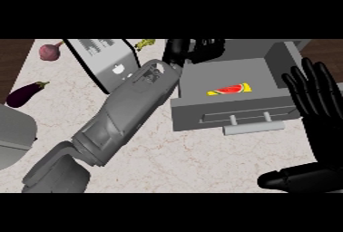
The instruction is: Pick up the cup, place it into the drawer and close the drawer
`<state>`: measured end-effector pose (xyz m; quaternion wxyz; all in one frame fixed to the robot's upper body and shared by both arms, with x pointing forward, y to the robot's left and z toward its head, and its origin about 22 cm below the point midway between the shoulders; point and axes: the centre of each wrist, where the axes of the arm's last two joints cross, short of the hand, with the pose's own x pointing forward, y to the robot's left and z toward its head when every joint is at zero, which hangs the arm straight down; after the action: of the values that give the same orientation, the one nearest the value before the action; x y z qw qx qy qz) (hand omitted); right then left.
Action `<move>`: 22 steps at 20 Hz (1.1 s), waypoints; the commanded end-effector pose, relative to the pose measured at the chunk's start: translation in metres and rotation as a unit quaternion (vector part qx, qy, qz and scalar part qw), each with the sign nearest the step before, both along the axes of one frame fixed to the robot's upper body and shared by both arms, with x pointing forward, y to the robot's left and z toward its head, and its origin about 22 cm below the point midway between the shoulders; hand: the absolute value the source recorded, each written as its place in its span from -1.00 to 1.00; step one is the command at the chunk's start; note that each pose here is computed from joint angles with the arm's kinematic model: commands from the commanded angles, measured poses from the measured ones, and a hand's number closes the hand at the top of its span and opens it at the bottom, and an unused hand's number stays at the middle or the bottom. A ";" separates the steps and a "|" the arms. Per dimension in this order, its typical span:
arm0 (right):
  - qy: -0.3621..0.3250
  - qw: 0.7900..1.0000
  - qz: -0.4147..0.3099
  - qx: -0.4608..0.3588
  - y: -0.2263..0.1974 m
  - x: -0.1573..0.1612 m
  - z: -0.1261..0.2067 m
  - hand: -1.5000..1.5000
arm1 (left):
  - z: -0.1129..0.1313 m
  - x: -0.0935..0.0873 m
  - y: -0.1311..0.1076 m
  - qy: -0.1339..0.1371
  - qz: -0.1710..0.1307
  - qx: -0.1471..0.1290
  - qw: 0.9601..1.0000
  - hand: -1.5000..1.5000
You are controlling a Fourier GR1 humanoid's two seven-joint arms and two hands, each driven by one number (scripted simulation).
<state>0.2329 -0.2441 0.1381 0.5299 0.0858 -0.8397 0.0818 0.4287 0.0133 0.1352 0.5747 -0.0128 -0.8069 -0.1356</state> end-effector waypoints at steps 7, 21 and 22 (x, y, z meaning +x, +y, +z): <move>-0.006 1.000 0.011 0.015 0.002 0.014 -0.011 -1.00 | -0.006 -0.005 -0.006 0.001 0.016 0.015 1.000 -1.00; 0.006 0.999 0.031 0.033 -0.012 -0.008 0.006 1.00 | 0.012 -0.012 -0.009 -0.009 -0.064 -0.160 0.985 -1.00; 0.003 0.999 0.046 0.018 -0.011 -0.011 0.007 1.00 | 0.020 -0.009 -0.011 -0.010 -0.044 -0.158 0.986 -1.00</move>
<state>0.2283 -0.2487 0.1429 0.5263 0.1350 -0.8364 0.0726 0.4195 0.0006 0.1533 0.5456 -0.1215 -0.8273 -0.0570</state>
